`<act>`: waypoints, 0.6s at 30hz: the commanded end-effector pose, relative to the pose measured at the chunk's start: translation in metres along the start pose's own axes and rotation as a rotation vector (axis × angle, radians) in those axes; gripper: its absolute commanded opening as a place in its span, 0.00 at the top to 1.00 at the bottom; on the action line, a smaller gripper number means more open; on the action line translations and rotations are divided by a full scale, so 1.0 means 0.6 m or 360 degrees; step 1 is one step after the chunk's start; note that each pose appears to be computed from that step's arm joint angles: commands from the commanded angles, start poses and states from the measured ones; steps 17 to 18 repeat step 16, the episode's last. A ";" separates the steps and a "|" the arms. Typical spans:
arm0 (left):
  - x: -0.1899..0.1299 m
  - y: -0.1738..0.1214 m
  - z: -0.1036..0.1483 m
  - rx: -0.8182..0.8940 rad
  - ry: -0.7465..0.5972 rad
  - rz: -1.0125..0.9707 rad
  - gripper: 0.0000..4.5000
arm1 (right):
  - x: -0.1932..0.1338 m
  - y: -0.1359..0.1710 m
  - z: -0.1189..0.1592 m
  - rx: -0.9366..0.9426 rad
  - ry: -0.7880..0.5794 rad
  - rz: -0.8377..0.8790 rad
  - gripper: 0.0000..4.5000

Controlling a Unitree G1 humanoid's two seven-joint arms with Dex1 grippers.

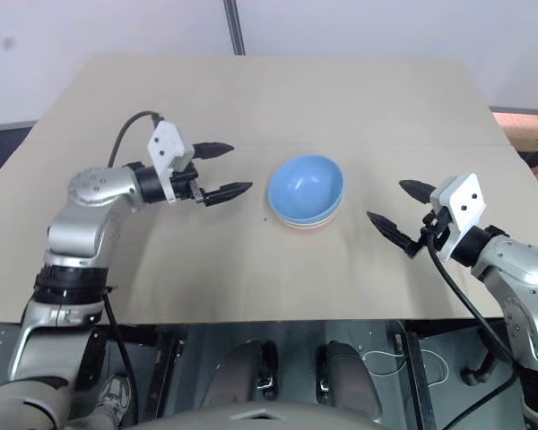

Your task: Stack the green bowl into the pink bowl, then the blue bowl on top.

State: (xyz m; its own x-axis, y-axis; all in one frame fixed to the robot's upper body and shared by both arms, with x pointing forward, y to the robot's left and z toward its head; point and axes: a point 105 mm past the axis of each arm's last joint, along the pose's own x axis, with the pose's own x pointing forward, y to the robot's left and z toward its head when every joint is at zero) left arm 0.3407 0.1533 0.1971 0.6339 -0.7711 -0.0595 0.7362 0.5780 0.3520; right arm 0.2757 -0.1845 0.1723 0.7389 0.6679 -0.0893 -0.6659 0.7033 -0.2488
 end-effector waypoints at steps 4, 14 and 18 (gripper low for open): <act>-0.084 -0.004 -0.007 -0.0064 -0.0122 0.0283 0.00 | -0.061 -0.010 -0.001 -0.0029 0.0074 0.0002 0.00; -0.186 -0.009 -0.051 -0.0223 0.0121 0.0255 0.00 | -0.143 -0.031 0.012 -0.0003 0.0168 -0.0088 0.00; -0.186 -0.012 -0.052 -0.0222 0.0136 0.0243 0.00 | -0.146 -0.031 0.013 -0.0001 0.0178 -0.0086 0.00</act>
